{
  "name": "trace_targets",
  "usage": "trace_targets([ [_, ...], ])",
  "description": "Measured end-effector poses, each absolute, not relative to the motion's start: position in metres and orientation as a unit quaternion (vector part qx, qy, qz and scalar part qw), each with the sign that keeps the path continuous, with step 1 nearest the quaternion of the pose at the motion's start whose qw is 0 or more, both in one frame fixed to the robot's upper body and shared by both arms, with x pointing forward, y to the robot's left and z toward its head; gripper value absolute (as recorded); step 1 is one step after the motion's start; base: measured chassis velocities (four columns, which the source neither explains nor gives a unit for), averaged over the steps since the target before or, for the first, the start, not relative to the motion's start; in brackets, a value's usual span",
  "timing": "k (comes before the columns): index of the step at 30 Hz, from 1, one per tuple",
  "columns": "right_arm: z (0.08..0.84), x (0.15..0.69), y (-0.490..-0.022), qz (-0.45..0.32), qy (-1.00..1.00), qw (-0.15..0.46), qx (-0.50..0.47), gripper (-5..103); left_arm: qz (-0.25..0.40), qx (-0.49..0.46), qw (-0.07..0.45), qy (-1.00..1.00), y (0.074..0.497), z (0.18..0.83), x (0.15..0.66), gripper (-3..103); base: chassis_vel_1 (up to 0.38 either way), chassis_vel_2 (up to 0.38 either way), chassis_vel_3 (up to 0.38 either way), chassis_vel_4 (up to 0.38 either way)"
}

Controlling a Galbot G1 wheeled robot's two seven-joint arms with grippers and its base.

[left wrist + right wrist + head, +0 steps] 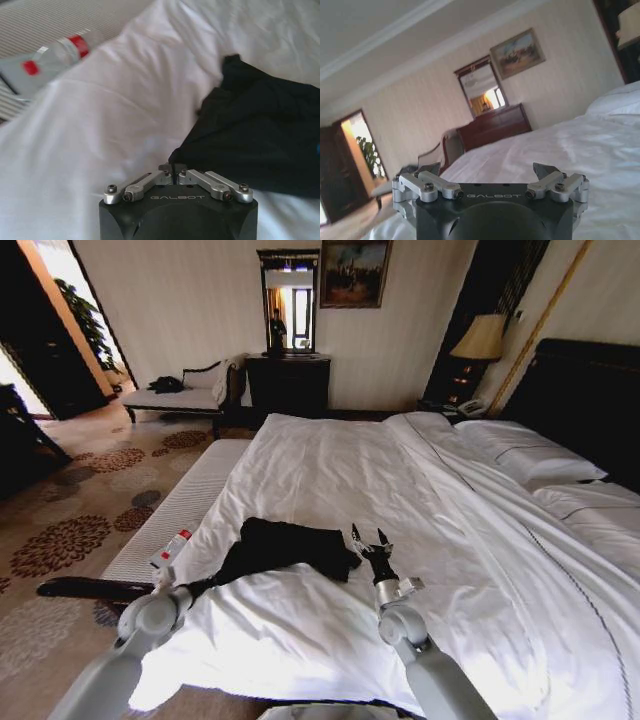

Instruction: Fold the clothes on the bed.

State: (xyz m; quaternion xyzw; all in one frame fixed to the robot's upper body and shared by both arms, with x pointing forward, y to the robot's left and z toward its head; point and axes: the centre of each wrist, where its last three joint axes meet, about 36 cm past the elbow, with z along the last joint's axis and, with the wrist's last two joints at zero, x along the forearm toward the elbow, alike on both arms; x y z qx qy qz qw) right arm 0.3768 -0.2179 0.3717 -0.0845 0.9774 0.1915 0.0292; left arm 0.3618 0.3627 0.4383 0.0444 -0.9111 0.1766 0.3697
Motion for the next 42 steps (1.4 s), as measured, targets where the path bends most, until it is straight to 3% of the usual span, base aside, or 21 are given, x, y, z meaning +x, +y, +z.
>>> trace_targets([
  [16,0.448,0.423,-0.250,0.141,0.973,-0.120,-0.136,100,0.158,0.070,0.350,-0.921,0.382,0.455,0.354,1,0.000,0.000,0.000,0.000],
  [20,0.456,0.429,-0.246,0.090,0.970,-0.156,-0.164,100,0.158,0.083,0.345,-0.921,0.391,0.456,0.355,1,0.000,0.000,0.000,0.000],
  [28,0.482,0.456,-0.211,0.031,0.966,-0.181,-0.183,100,0.166,0.095,0.340,-0.921,0.398,0.453,0.357,1,0.000,0.000,0.000,0.000],
  [32,0.493,0.488,-0.176,0.046,0.940,-0.297,-0.162,100,0.167,0.098,0.339,-0.921,0.398,0.451,0.359,1,0.000,0.000,0.000,0.000],
  [42,0.527,0.534,-0.131,-0.007,0.905,-0.405,-0.133,100,0.168,0.095,0.336,-0.922,0.395,0.449,0.368,1,0.000,0.000,0.000,0.000],
])
